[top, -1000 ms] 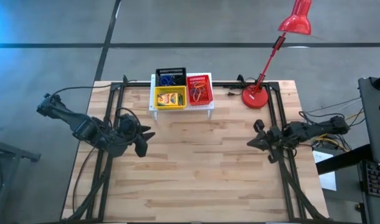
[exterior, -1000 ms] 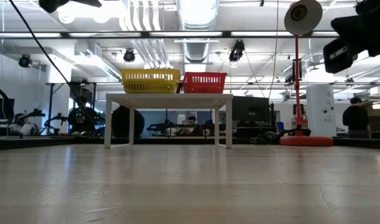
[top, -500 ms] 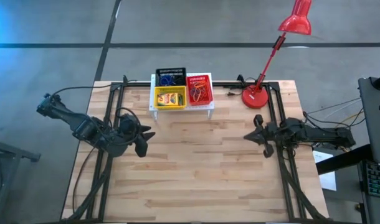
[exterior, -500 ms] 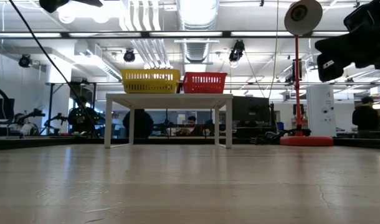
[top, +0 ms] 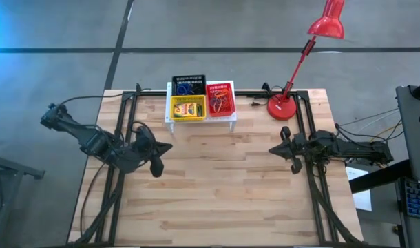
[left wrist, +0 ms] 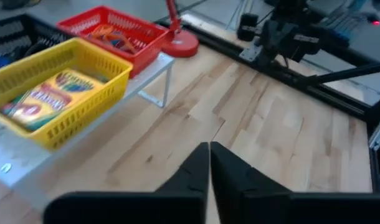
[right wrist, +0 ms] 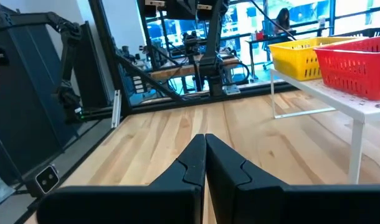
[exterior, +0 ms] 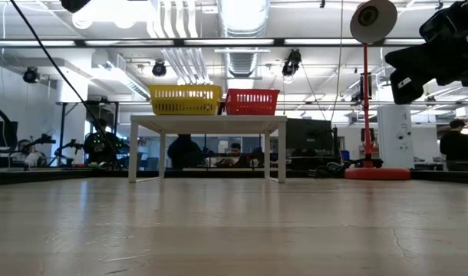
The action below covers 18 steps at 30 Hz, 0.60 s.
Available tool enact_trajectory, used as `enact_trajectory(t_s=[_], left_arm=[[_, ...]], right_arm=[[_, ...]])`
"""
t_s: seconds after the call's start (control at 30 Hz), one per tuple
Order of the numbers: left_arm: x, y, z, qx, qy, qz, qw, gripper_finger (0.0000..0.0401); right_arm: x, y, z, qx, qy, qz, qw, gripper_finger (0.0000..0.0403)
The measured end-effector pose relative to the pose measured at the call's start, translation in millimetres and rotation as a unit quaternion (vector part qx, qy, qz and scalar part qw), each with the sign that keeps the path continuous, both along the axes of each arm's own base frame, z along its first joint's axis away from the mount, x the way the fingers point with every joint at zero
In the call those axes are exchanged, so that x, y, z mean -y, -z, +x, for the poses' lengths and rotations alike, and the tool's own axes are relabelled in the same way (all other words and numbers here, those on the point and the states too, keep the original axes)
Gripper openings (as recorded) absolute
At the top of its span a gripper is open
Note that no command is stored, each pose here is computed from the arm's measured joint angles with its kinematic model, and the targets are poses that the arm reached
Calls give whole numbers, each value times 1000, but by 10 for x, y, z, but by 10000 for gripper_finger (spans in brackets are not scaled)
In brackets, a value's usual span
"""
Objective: Pick & Place Office Desk Supplies
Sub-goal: Return to Home Position
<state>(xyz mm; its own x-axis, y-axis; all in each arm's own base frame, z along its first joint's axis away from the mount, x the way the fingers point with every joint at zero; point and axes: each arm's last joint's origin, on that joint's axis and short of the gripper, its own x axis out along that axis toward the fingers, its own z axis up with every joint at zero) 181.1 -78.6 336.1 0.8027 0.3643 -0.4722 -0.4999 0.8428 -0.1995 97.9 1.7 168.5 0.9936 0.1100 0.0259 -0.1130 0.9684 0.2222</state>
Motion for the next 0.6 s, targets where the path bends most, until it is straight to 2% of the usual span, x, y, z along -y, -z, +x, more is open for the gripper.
enact_trajectory(t_s=[0.13,0.2,0.3,0.4,0.47,0.6], left_arm=[[-20,124,57,53,23,14,998,5],[-26,218,102,97,64,30,993,3],[-83,299,185,212,127,54,968,2],[-221,340,196,310,124,109,936,2],[-282,424,172,333,107,117,929,5],[-334,652,126,319,99,96,938,15]], right_arm=[[0,0,0,0,0,-1,1000,8],[-1,0,0,0,0,-1,1000,8],[-1,-1,0,0,0,-1,1000,8],[-1,-1,0,0,0,-1,1000,8],[-1,0,0,0,0,-1,1000,8],[-1,0,0,0,0,-1,1000,8]])
